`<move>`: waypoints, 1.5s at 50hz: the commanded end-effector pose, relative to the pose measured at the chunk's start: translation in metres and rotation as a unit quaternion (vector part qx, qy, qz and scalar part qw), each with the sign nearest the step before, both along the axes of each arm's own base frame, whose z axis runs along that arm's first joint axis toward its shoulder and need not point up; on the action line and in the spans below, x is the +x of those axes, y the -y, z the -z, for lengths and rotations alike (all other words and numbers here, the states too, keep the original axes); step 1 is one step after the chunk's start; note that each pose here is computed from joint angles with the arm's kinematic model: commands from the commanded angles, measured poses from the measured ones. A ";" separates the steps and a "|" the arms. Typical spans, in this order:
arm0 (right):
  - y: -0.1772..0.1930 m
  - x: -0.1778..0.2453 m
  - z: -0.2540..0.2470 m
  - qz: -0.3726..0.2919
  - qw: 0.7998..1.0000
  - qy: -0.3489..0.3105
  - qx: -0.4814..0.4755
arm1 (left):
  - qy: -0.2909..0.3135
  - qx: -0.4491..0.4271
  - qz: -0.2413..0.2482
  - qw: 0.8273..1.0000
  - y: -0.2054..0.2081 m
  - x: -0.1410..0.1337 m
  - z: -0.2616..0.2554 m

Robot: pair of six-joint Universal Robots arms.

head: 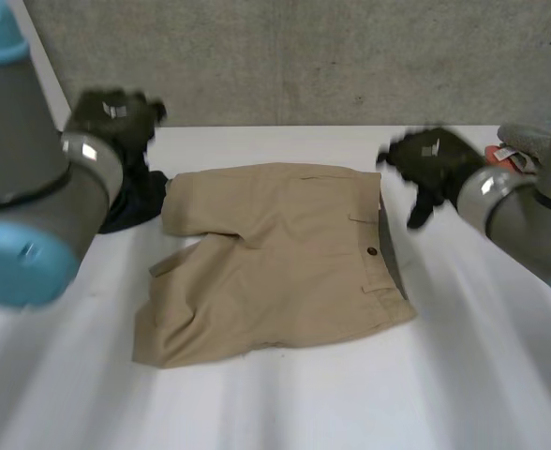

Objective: Fold the laundry.

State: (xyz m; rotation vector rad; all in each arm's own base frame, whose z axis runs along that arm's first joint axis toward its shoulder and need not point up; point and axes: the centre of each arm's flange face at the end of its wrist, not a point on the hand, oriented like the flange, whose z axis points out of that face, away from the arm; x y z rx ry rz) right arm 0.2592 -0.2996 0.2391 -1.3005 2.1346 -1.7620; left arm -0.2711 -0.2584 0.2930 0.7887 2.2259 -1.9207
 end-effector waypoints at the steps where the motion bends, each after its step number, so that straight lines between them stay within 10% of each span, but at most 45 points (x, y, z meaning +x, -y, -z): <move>1: -0.048 -0.017 0.043 -0.042 0.988 -0.058 0.136 | 0.061 0.118 0.044 0.990 -0.066 0.015 0.047; 23: -0.038 -0.015 0.120 -0.058 0.998 -0.035 0.017 | 0.156 0.153 0.027 0.975 -0.061 0.021 0.149; 54: -0.043 -0.022 0.111 -0.041 0.997 -0.048 0.039 | 0.140 0.092 0.058 0.984 -0.062 0.019 0.137; 68: -0.103 -0.076 0.035 -0.076 0.964 -0.191 0.171 | 0.200 0.277 0.133 0.930 -0.154 0.043 0.098; 75: -0.072 -0.059 0.039 -0.071 0.978 -0.133 0.141 | 0.140 0.180 0.131 0.965 -0.117 0.015 0.073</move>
